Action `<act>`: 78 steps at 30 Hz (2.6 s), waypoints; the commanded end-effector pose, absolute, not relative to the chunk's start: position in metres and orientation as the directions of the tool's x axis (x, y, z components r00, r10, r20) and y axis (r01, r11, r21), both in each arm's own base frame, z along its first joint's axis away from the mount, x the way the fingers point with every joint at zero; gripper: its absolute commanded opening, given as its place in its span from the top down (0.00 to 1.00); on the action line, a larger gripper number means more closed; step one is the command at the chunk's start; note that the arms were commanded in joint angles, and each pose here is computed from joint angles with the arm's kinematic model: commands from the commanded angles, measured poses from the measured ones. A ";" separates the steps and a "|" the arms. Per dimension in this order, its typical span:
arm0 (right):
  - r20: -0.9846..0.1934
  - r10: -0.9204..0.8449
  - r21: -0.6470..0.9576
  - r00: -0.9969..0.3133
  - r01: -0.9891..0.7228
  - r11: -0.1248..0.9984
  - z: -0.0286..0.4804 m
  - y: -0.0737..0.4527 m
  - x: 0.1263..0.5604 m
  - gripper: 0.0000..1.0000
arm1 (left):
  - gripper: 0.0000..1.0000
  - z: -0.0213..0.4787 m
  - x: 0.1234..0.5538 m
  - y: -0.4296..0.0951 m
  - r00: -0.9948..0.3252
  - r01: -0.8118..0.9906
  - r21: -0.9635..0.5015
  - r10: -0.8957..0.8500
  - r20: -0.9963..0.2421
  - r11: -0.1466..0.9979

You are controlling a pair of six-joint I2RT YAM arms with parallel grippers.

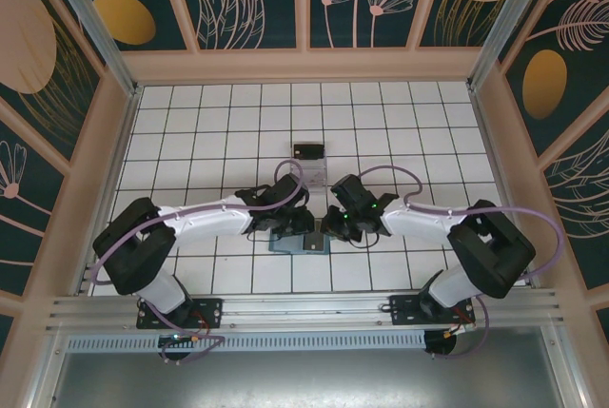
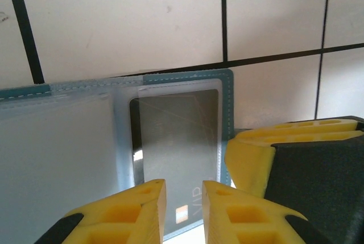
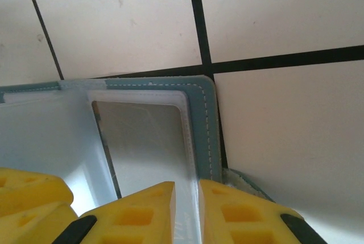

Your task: Take the credit cards out of the card holder

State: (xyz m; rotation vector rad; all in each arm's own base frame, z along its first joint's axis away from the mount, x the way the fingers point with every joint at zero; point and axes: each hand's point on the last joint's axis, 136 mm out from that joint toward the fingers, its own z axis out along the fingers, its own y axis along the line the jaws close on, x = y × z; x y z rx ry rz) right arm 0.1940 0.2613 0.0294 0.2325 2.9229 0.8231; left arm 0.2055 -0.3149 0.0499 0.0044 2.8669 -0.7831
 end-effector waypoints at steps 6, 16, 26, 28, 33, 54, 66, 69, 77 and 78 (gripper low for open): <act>-0.040 0.150 0.516 -0.988 0.108 0.850 0.022 0.263 0.194 0.81 | 0.77 0.029 0.201 -0.304 -0.989 0.019 -0.469 -0.051 -0.137 0.883; -0.028 0.138 0.501 -0.990 0.106 0.859 0.013 0.263 0.193 0.84 | 0.76 0.022 0.198 -0.294 -0.990 0.003 -0.469 -0.062 -0.124 0.883; -0.024 0.141 0.495 -0.990 0.111 0.862 0.011 0.262 0.193 0.87 | 0.77 0.019 0.199 -0.290 -0.991 -0.001 -0.459 -0.063 -0.119 0.889; -0.025 0.143 0.494 -0.989 0.112 0.862 0.012 0.261 0.193 0.87 | 0.78 0.017 0.198 -0.285 -0.990 -0.007 -0.439 -0.066 -0.121 0.898; -0.024 0.145 0.491 -0.989 0.115 0.864 0.012 0.261 0.193 0.87 | 0.78 0.012 0.200 -0.268 -0.987 -0.007 -0.350 -0.063 -0.147 0.937; -0.043 0.147 0.495 -0.988 0.107 0.862 0.021 0.261 0.197 0.87 | 0.79 0.065 0.216 -0.291 -0.969 -0.020 -0.591 -0.160 -0.186 0.807; -0.041 0.149 0.491 -0.988 0.110 0.864 0.021 0.260 0.196 0.87 | 0.76 0.039 0.208 -0.289 -0.984 -0.060 -0.597 -0.147 -0.097 0.800; -0.038 0.150 0.488 -0.988 0.112 0.866 0.020 0.259 0.195 0.87 | 0.76 0.033 0.206 -0.285 -0.984 -0.072 -0.597 -0.154 -0.088 0.799; -0.036 0.154 0.487 -0.987 0.117 0.866 0.020 0.258 0.196 0.87 | 0.75 0.021 0.199 -0.282 -0.988 -0.076 -0.598 -0.142 -0.064 0.798; -0.036 0.154 0.487 -0.987 0.117 0.866 0.020 0.258 0.195 0.87 | 0.75 0.020 0.198 -0.282 -0.988 -0.077 -0.599 -0.140 -0.059 0.797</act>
